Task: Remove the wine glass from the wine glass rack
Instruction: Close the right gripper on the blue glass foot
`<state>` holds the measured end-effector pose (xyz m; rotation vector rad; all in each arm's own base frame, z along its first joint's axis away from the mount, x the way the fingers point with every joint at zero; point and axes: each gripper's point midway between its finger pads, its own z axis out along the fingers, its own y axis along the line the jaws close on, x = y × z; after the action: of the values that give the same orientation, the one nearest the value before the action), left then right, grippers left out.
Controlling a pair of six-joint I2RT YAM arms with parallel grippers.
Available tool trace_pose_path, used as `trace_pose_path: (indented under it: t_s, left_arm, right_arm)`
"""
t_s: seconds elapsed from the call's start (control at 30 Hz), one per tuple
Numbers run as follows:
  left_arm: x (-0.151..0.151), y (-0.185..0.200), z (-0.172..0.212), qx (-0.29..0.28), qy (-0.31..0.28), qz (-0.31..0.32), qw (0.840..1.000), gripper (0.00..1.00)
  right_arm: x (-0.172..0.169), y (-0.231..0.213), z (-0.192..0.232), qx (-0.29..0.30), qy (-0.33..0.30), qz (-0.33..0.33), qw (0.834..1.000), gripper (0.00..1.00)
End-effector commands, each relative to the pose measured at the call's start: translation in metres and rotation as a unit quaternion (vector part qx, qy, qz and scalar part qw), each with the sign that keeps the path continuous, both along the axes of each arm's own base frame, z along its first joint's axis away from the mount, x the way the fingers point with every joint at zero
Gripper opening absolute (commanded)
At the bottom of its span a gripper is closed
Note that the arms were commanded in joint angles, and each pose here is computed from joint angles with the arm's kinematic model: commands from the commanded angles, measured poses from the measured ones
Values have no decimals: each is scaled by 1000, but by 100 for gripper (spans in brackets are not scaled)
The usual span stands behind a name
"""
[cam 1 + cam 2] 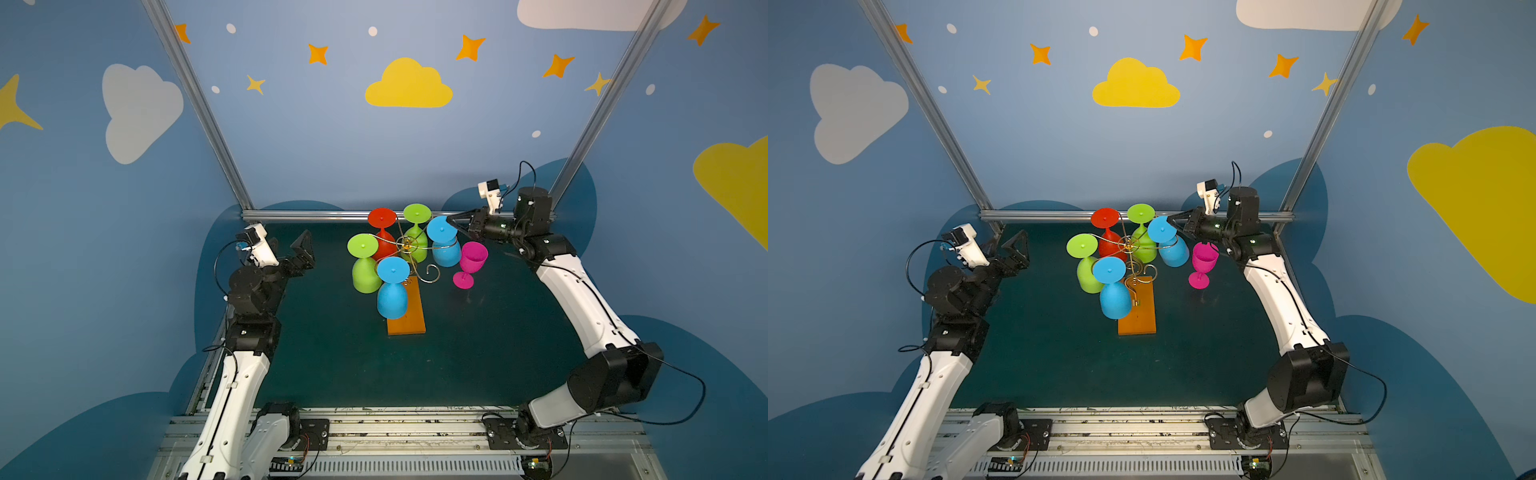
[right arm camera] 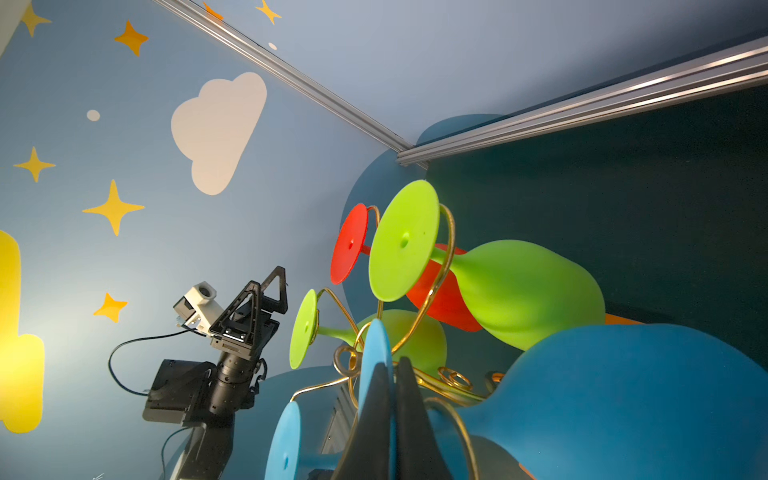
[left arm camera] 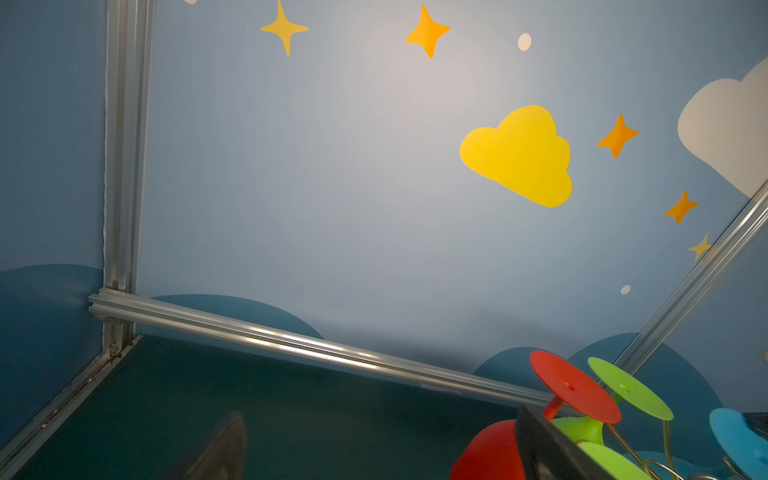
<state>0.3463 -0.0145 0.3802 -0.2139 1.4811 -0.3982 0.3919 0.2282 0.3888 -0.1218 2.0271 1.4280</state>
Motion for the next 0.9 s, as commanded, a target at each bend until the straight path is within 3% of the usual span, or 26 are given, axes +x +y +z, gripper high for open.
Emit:
trace_pose_path:
  t_s: [0.0,0.87]
  left_arm:
    - [-4,3,5,2,-9,7,1000,99]
    - [-5,3,5,0,-10,6,1000,99]
  right_arm:
    - [-10,-5,33,18,-49,-5,999,0]
    - [-31,-23,27,16,-45,-28,998,0]
